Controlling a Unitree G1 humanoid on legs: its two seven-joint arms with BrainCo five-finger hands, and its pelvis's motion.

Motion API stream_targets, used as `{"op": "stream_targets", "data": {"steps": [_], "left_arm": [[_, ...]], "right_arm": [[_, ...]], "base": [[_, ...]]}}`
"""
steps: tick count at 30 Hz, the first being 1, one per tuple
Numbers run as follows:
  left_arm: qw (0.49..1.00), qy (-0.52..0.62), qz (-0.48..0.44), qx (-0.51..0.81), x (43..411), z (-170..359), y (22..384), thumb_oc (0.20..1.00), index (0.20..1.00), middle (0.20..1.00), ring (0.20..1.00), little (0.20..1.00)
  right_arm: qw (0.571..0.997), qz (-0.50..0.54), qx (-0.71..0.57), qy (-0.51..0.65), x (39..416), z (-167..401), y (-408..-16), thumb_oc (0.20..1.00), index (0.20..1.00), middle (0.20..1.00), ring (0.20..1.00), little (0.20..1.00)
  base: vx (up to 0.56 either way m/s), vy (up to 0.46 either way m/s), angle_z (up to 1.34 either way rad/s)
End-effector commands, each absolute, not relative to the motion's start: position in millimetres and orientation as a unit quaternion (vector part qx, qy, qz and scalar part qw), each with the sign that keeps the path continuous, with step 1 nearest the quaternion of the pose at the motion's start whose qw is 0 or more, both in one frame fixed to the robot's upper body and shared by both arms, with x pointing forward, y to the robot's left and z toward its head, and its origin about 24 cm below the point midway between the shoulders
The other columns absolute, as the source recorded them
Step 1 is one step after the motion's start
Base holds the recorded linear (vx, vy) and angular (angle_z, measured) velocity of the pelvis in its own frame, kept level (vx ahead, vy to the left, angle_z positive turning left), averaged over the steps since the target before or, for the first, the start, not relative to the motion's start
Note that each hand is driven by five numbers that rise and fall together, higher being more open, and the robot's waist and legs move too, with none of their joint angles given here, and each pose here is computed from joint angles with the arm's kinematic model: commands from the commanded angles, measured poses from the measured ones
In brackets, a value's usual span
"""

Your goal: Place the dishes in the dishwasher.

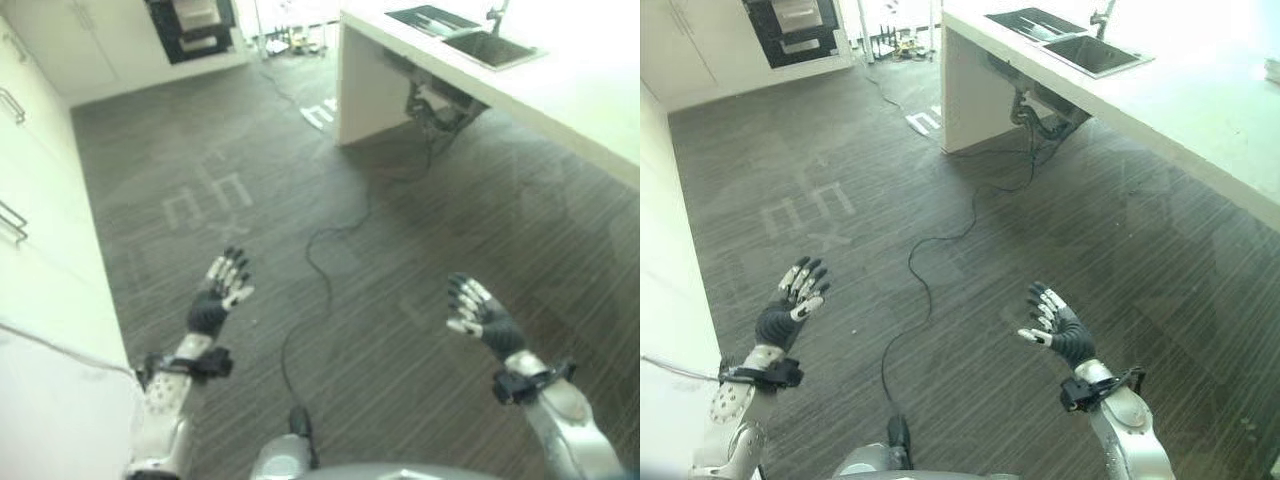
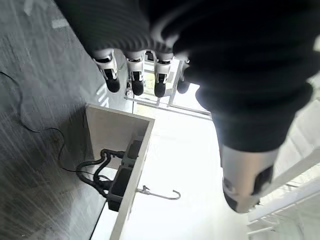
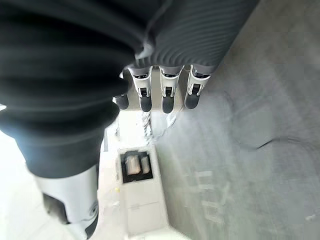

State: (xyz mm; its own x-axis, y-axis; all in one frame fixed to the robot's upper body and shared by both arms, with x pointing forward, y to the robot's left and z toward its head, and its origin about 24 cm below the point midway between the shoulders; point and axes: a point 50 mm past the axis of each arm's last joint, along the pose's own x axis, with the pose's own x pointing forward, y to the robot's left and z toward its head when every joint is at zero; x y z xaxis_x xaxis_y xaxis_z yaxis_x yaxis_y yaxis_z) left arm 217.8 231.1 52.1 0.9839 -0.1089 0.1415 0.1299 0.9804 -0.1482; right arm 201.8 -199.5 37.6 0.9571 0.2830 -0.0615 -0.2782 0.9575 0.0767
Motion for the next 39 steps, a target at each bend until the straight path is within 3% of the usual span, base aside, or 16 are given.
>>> {"op": "stream_targets", "data": {"steps": [1,11,30,39], "left_arm": [[0.993,-0.075,-0.080,-0.053,208.1,60.9,232.4,1.000,1.000,1.000,1.000,1.000],[0.990,-0.066,-0.113,-0.041,212.5,65.5,223.6,1.000,1.000,1.000,1.000,1.000],[0.990,-0.057,-0.100,-0.086,205.2,51.6,213.1,1.000,1.000,1.000,1.000,1.000],[0.988,-0.084,-0.058,-0.112,194.4,50.0,227.3,1.000,1.000,1.000,1.000,1.000]], "right_arm": [[0.992,0.126,0.023,-0.012,213.0,53.1,-208.3,1.000,1.000,1.000,1.000,1.000],[0.992,0.119,0.032,-0.011,205.0,50.9,-217.4,1.000,1.000,1.000,1.000,1.000],[0.988,0.153,-0.002,-0.023,216.8,63.8,-219.2,1.000,1.000,1.000,1.000,1.000],[0.978,0.205,-0.027,-0.020,217.4,65.9,-206.9,1.000,1.000,1.000,1.000,1.000]], "base": [[0.38,0.387,0.39],[0.31,0.015,0.15],[0.36,-0.284,-0.05],[0.32,0.155,-0.33]]}}
